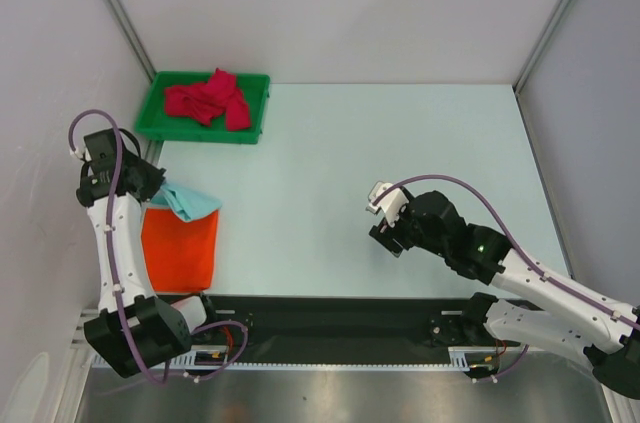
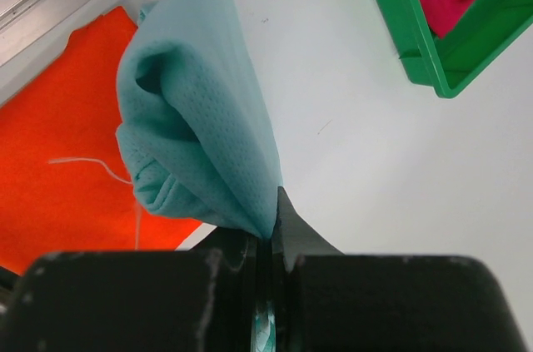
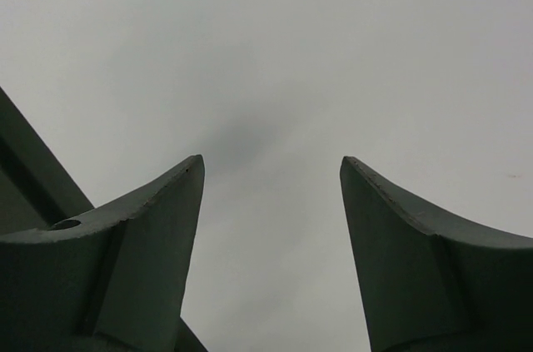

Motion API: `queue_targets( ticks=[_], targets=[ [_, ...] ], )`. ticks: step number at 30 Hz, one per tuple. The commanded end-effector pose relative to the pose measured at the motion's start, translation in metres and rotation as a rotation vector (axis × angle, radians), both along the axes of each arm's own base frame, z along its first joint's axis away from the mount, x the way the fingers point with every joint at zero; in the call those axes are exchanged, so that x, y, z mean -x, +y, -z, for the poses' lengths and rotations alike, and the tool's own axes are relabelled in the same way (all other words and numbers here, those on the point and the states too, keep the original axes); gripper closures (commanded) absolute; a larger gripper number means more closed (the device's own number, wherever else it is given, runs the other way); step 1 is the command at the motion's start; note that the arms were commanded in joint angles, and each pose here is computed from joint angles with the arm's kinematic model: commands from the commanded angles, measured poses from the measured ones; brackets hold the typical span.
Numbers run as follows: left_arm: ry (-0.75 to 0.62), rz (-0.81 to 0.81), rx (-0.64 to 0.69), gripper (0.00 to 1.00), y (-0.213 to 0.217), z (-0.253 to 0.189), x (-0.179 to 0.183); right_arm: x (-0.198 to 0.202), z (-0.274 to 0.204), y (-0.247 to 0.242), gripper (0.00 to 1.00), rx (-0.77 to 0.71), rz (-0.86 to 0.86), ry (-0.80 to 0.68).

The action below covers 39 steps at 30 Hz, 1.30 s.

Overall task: Fold and stack the t-shirts
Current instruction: Neatly place the folded tshirt to the corner

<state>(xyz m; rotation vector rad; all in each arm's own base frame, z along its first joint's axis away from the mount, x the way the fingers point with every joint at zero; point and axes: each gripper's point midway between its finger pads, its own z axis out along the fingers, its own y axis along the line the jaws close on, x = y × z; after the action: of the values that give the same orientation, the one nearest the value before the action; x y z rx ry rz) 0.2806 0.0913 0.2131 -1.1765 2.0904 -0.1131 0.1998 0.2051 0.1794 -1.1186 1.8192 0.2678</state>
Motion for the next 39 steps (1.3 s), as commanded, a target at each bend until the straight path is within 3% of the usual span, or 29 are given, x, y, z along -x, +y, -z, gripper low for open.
queue_targets(
  ticks=[1,26,39],
  targets=[
    [-0.051,0.004,-0.032,1.0,0.002,-0.02,0.005,0.001,-0.005,0.003,0.28,-0.02,-0.014,-0.01],
    [0.059,0.023,-0.07,1.0,0.022,0.017,0.02,0.002,0.004,0.0,0.28,-0.005,-0.021,-0.001],
    [0.148,-0.055,-0.069,0.95,0.028,0.044,0.054,0.006,0.011,-0.002,0.28,0.008,-0.031,0.012]
  ],
)
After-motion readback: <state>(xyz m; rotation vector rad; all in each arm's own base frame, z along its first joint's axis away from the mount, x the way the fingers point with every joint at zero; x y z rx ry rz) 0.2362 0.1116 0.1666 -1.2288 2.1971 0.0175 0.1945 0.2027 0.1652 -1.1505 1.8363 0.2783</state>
